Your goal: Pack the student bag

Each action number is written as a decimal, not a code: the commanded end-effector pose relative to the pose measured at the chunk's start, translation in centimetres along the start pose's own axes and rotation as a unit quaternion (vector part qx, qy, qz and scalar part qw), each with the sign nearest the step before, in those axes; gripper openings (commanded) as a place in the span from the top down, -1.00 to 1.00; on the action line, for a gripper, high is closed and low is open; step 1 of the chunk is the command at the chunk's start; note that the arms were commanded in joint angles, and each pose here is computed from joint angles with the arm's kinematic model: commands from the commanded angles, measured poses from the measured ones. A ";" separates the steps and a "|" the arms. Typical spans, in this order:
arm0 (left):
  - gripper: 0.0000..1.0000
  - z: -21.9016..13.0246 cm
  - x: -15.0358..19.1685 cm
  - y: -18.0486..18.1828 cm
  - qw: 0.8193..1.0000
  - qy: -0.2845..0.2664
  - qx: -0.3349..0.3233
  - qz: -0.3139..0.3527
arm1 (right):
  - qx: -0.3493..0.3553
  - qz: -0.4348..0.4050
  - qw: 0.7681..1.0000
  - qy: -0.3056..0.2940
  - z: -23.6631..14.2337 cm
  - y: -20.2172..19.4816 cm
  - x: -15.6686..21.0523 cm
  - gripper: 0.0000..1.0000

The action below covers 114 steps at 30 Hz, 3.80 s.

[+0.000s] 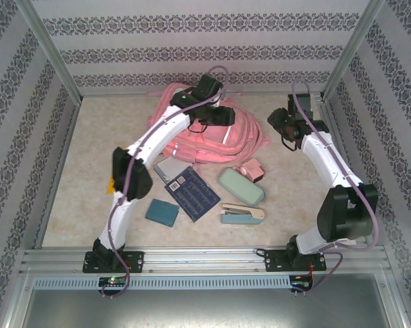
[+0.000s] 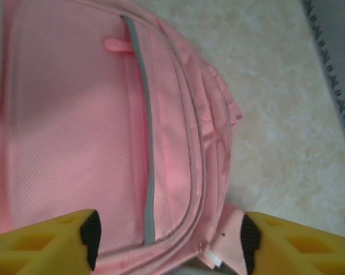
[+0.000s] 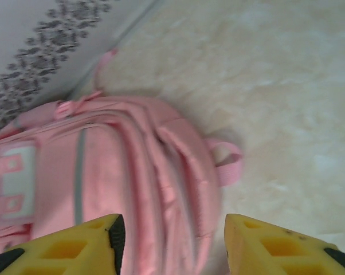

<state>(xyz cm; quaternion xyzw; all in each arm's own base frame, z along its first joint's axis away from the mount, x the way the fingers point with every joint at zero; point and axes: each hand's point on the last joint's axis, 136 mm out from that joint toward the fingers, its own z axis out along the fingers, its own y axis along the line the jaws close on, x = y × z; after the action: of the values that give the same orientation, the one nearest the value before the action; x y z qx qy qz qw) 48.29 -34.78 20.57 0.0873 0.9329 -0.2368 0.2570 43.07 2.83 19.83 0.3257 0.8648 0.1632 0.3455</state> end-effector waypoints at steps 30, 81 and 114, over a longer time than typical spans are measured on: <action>1.00 1.8 -3.6 -2.0 0.997 -0.053 0.039 0.027 | -0.037 -0.013 0.999 -0.011 1.8 -1.6 0.3 0.22; 0.17 -16.0 18.7 12.7 0.961 -0.032 -0.059 -0.268 | -0.078 -0.109 0.972 0.193 -2.3 -0.7 16.0 -0.33; 1.00 -14.5 10.9 14.1 0.951 -0.142 -0.015 -0.274 | -0.186 -0.083 0.954 0.221 -3.8 4.5 17.4 0.94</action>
<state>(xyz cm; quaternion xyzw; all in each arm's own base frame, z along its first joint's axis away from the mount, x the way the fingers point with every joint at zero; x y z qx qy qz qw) 33.80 -15.07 14.56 -0.2383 0.9012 -0.2717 0.2394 32.76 15.39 12.04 0.1698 0.9153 0.3134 0.1877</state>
